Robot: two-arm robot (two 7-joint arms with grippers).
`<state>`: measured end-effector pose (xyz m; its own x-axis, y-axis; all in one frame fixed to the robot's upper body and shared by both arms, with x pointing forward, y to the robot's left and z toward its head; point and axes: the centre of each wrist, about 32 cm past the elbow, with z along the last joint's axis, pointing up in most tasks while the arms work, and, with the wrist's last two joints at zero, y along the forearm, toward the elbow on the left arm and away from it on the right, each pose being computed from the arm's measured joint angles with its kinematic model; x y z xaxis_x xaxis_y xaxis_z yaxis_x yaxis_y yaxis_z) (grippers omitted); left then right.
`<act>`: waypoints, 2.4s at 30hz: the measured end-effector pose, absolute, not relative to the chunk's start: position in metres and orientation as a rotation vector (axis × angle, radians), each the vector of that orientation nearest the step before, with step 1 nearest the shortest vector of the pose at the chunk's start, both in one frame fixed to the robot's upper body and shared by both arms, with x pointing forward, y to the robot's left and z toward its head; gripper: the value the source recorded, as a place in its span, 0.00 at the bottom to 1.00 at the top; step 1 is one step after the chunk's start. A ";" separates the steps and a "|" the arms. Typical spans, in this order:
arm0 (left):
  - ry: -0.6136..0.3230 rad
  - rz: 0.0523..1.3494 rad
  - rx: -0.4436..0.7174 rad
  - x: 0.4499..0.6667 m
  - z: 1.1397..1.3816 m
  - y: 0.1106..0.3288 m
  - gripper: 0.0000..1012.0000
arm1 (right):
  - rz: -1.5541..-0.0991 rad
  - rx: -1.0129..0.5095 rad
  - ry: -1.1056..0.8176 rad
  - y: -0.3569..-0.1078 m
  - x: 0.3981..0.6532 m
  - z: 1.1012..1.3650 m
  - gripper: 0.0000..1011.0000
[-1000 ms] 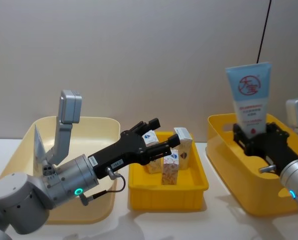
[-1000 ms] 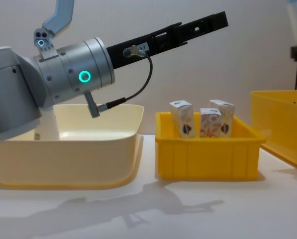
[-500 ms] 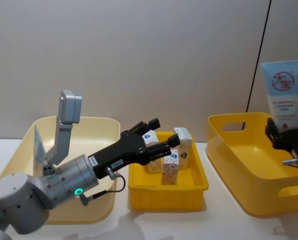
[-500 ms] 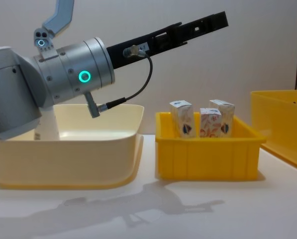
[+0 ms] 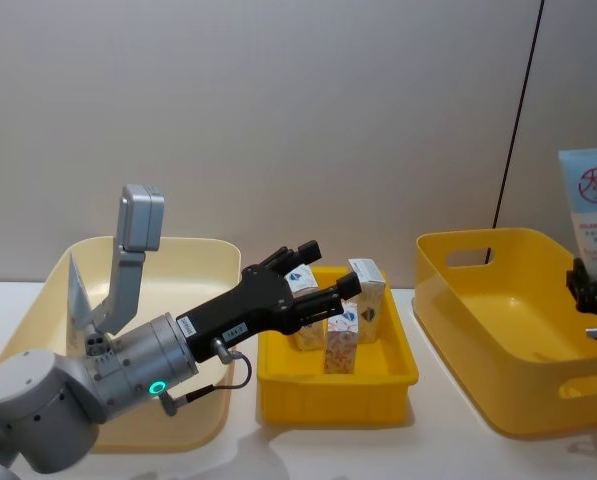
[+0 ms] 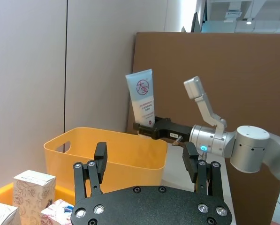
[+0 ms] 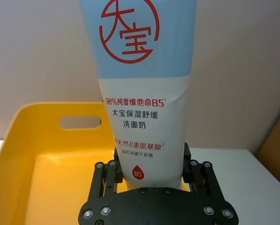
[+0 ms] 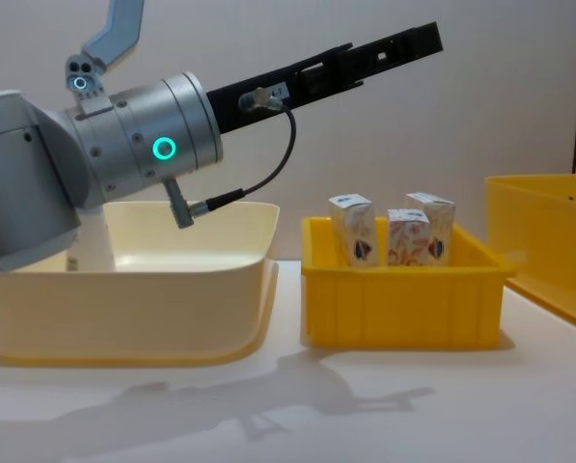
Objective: Bimanual collaborative sorting of washing and personal care products
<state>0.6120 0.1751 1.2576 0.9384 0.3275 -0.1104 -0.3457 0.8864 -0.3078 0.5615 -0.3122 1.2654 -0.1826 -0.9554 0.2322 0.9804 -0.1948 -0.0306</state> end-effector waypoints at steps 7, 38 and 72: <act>0.056 0.350 -0.330 0.612 1.258 0.175 0.99 | -1.763 -0.262 -0.107 -0.312 0.571 1.262 0.65; 0.056 0.350 -0.330 0.612 1.258 0.175 0.99 | -1.715 -0.234 -0.126 -0.299 0.583 1.263 0.99; 0.056 0.357 -0.327 0.611 1.257 0.175 0.99 | -1.567 0.037 -0.196 -0.299 0.563 1.277 0.99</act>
<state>0.6109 0.1752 1.2566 0.9360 0.3339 -0.1111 -0.3519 0.8853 -0.3041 0.5633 -0.2986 1.2765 -0.0083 -0.9949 0.1006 0.9890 0.0067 0.1477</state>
